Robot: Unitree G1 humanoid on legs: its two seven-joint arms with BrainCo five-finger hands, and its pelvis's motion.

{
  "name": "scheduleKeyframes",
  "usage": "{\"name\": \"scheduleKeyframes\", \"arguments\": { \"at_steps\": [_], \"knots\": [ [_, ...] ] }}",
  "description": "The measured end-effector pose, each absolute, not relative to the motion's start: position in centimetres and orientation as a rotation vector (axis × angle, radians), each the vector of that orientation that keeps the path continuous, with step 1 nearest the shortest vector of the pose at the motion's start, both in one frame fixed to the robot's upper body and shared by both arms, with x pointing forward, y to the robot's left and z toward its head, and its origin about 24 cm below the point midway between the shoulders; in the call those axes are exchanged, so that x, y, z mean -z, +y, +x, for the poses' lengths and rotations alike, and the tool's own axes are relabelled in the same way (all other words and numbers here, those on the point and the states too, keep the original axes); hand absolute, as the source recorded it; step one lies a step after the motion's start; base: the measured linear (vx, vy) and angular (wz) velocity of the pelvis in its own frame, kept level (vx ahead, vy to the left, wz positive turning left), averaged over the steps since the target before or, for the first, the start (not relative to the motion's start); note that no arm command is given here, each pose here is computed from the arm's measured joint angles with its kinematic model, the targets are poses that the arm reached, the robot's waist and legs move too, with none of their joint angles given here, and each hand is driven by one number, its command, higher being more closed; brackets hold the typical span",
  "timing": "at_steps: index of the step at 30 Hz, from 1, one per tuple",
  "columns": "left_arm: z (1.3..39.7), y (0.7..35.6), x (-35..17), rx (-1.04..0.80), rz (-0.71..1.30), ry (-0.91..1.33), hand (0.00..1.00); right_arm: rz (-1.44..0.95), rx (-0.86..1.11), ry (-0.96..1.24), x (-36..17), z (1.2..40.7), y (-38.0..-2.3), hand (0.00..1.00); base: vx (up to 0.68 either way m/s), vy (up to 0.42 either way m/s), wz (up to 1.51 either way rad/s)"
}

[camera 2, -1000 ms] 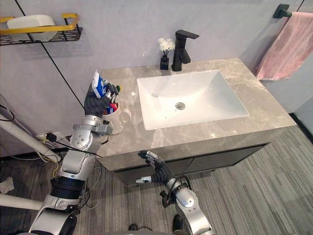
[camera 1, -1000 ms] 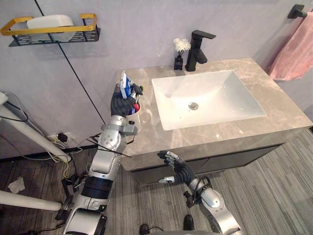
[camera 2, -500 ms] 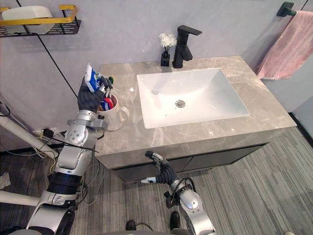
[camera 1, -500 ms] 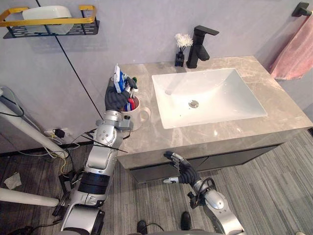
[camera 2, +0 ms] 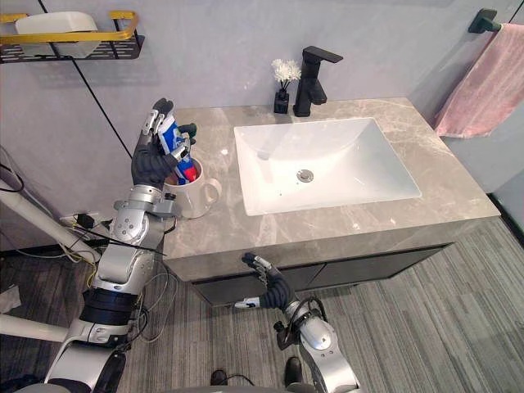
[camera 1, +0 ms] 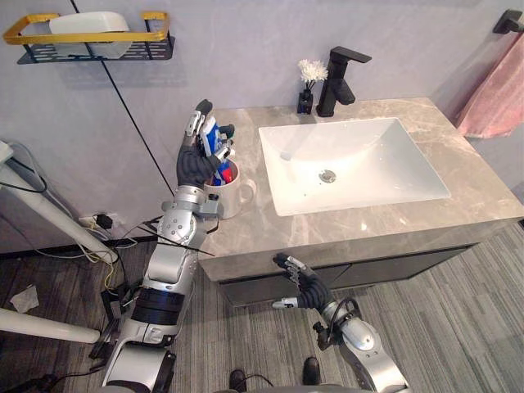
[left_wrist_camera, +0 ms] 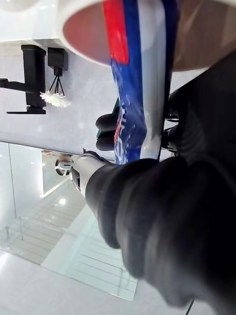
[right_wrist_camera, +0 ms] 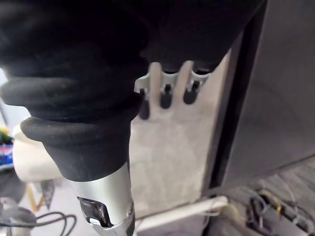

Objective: Organize washtable

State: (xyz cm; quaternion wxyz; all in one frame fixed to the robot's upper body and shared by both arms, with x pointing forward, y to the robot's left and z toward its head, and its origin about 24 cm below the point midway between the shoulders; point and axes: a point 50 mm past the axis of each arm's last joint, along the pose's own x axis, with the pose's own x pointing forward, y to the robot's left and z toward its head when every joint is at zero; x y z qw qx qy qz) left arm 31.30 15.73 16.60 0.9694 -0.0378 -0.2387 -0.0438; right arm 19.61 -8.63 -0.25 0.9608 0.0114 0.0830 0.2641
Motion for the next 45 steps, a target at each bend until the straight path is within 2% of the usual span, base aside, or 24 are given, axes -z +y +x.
{"name": "scheduleKeyframes", "arguments": {
  "at_steps": [11, 19, 31, 36, 40, 41, 45],
  "knots": [
    [30.6, 15.0, -18.4, 0.144, -0.098, -0.565, 0.00, 0.020, -0.574, 0.185, 0.6, 19.3, -8.1, 0.00, -0.02, -0.005, 0.01],
    [29.7, 15.6, -24.8, 0.156, -0.058, -0.842, 0.00, 0.019, -0.575, 0.214, 1.3, 19.2, -8.2, 0.00, -0.03, -0.003, 0.00],
    [26.9, 18.7, -30.7, 0.003, -0.062, -1.145, 0.00, 0.020, -0.581, 0.214, 1.3, 19.1, -8.1, 0.00, -0.01, -0.005, 0.02],
    [24.2, 19.7, -31.2, -0.035, -0.049, -1.253, 0.00, 0.015, -0.608, 0.221, 1.5, 18.9, -7.8, 0.00, -0.02, -0.005, 0.04],
    [21.8, 19.7, -27.5, -0.043, -0.040, -1.189, 0.00, 0.005, -0.605, 0.241, 2.0, 18.7, -7.9, 0.00, 0.00, -0.004, 0.07],
    [21.1, 19.7, -25.9, -0.048, -0.034, -1.140, 1.00, -0.005, -0.604, 0.245, 2.1, 18.6, -8.0, 0.00, -0.01, -0.005, 0.09],
    [19.6, 20.7, -21.9, -0.108, -0.020, -0.970, 1.00, 0.009, -0.584, 0.249, 2.1, 18.5, -8.0, 0.00, -0.02, -0.006, 0.19]
  ]
}}
